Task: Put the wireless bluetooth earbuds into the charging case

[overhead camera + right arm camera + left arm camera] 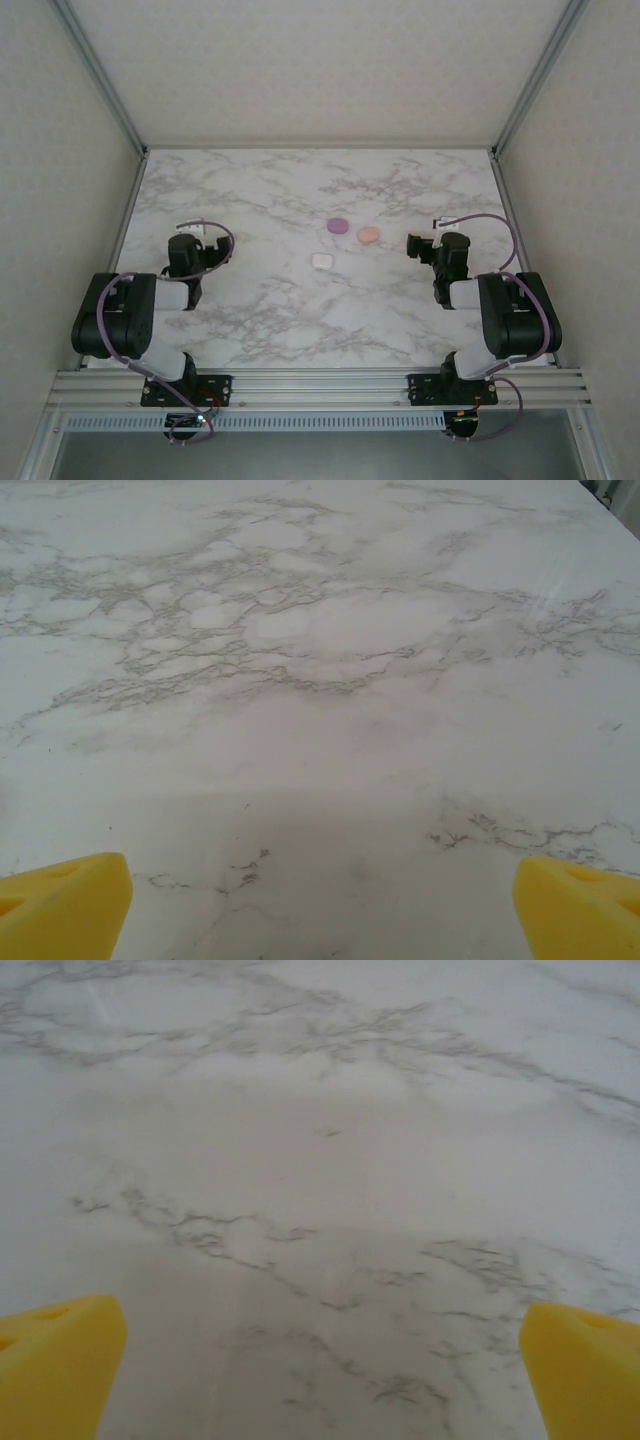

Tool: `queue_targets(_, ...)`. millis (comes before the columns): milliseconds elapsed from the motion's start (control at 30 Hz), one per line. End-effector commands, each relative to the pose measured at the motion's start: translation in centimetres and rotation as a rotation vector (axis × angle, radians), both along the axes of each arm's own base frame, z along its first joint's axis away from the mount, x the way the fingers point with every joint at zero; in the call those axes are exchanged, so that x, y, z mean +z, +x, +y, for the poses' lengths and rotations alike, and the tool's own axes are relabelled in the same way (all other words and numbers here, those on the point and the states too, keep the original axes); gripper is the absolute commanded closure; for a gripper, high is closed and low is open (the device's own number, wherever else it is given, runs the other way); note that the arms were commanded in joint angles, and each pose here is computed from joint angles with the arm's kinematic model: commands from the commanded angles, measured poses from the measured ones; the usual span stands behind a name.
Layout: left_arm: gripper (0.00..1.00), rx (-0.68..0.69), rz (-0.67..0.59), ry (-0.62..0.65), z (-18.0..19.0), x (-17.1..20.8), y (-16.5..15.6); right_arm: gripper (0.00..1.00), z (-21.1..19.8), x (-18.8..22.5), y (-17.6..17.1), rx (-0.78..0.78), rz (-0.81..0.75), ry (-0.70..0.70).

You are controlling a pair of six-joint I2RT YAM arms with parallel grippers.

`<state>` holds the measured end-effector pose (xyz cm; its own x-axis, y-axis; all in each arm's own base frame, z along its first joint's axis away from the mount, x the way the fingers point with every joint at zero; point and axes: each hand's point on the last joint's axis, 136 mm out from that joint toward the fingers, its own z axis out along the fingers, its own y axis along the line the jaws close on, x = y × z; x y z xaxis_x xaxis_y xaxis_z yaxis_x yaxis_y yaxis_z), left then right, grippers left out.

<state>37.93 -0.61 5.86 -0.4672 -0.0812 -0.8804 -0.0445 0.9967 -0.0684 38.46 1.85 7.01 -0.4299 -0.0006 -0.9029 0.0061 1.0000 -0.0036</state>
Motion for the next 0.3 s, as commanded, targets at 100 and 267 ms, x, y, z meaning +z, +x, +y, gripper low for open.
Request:
queue_targets(100, 0.00, 0.070, -0.110, -0.002, 1.04, 3.11, 1.75, 0.01, -0.58, 1.31, 0.82, -0.034, -0.048, 0.000)
queue_targets(267, 0.00, 0.062, -0.110, 0.005, 0.76, 3.17, 1.79, 0.01, -0.57, 1.31, 0.80, -0.033, -0.049, 0.000)
